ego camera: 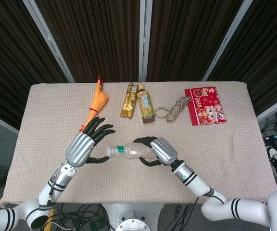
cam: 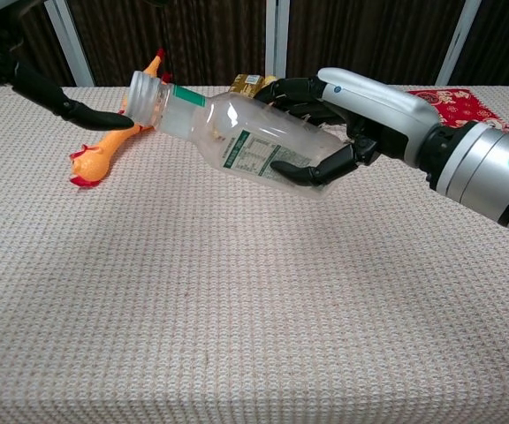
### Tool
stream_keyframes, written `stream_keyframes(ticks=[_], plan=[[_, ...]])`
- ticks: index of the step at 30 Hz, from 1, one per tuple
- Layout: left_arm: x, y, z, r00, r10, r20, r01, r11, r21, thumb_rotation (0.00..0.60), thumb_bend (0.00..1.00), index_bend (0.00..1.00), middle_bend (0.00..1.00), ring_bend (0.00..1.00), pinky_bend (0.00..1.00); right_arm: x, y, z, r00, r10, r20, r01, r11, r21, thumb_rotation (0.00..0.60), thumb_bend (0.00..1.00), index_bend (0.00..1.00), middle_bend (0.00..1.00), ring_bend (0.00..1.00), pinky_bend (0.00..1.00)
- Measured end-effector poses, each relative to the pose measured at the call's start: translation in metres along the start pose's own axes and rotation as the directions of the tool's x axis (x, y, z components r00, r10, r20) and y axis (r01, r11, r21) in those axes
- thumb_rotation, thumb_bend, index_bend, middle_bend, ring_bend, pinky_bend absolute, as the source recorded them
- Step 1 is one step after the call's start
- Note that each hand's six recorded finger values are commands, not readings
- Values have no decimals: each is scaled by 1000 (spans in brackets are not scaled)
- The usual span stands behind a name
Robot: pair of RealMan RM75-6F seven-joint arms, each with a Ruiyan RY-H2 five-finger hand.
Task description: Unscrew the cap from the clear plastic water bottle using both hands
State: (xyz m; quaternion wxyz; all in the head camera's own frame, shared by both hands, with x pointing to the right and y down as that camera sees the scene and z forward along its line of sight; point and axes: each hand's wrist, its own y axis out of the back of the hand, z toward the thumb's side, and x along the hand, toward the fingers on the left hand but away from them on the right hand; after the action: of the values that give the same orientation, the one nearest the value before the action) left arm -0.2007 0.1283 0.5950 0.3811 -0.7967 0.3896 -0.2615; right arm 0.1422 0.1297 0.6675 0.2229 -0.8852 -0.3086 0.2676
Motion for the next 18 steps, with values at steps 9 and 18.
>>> stream_keyframes(ticks=[9,18], plan=[[-1,6,6,1000,14,23,-14,1000,-7,600,0,230,163,28,19,-2,-6,-1,1000,16,3,-16,1000,5,600,457,476,494,305,399],[-3,1,-1,1000,-11,1,11,1000,2,600,0,230,163,28,19,2,5,1,1000,-21,-7,21,1000,5,600,457,476,494,305,399]])
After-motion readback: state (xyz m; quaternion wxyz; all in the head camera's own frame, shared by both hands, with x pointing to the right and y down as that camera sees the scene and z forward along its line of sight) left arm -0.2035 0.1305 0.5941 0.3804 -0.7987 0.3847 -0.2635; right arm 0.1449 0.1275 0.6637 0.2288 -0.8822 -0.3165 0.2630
